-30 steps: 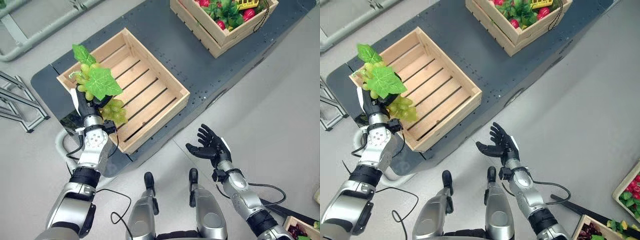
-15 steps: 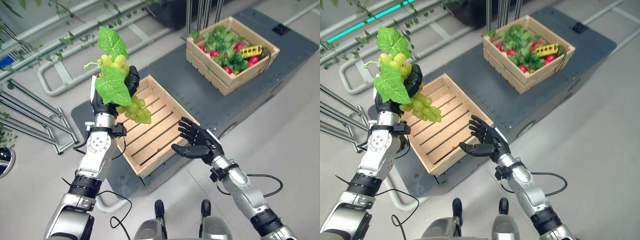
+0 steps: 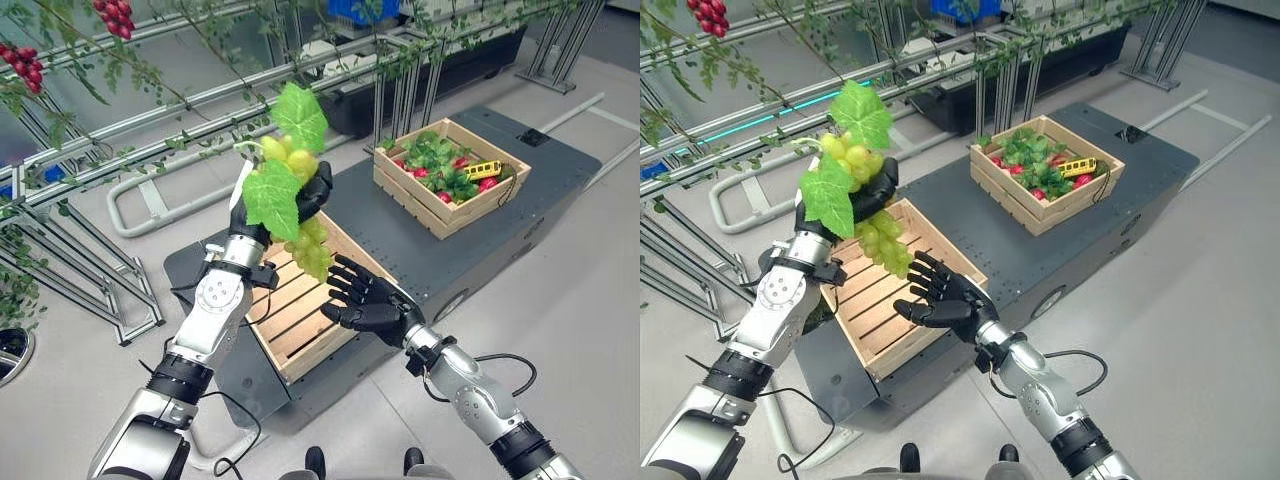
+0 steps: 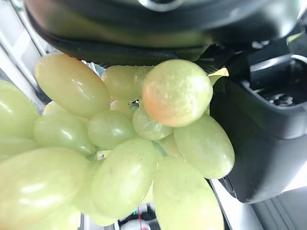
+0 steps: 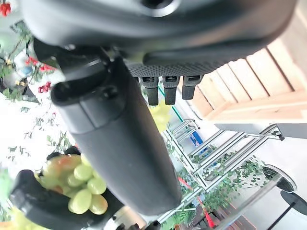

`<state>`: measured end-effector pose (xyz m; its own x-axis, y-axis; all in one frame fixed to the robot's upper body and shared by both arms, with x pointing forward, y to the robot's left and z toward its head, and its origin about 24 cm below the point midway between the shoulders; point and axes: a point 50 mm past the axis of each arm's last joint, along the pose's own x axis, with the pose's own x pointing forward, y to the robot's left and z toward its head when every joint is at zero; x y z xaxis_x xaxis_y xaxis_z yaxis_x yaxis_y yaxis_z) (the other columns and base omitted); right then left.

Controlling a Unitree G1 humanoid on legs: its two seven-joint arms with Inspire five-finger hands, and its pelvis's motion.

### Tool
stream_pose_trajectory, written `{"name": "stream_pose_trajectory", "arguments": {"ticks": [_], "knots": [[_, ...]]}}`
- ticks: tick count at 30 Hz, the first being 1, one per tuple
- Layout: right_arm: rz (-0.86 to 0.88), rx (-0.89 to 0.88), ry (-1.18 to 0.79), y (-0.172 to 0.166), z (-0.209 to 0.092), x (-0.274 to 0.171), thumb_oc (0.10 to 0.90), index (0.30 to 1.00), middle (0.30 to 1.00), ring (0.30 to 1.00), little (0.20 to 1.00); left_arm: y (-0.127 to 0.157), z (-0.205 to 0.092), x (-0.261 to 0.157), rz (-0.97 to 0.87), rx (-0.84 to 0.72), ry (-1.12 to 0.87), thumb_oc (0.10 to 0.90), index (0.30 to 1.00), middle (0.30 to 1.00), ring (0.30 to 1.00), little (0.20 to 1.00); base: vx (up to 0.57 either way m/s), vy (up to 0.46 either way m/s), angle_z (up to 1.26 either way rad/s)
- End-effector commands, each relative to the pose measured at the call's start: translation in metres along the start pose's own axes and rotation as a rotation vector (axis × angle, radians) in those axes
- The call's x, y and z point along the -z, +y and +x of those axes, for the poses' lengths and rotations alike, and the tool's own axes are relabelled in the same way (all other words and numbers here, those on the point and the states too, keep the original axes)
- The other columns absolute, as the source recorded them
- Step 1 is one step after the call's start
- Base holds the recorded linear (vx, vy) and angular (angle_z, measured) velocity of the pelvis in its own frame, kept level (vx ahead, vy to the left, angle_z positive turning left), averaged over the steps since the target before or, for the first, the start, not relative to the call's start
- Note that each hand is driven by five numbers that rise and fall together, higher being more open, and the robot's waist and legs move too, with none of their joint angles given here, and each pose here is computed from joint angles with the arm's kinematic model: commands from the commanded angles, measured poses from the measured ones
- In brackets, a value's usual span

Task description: Pick up the fruits from the basket on one side to the basket on the other side

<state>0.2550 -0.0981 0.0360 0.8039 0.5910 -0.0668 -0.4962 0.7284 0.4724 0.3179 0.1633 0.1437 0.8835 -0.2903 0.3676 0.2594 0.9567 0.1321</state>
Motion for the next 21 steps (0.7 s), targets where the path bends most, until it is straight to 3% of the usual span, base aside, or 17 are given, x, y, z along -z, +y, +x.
{"name": "stream_pose_trajectory", "arguments": {"ticks": [1, 6, 21], "knots": [[0.075, -0.218, -0.198, 0.040, 0.021, -0.038, 0.800, 0.900, 0.900, 0.900, 0.900, -0.004, 0.031, -0.039, -0.012, 0.059, -0.187, 0.400, 0.300, 0.300, 0.300, 0.300, 0.03, -0.030, 0.00], [0.050, -0.246, -0.216, 0.046, 0.028, -0.046, 0.800, 0.900, 0.900, 0.900, 0.900, -0.018, 0.032, -0.028, -0.035, 0.182, -0.110, 0.400, 0.300, 0.300, 0.300, 0.300, 0.00, 0.000, 0.00], [0.086, -0.312, -0.201, 0.057, 0.041, -0.059, 0.800, 0.900, 0.900, 0.900, 0.900, -0.031, 0.030, -0.016, -0.073, 0.328, -0.026, 0.400, 0.300, 0.300, 0.300, 0.300, 0.00, 0.000, 0.00]]}}
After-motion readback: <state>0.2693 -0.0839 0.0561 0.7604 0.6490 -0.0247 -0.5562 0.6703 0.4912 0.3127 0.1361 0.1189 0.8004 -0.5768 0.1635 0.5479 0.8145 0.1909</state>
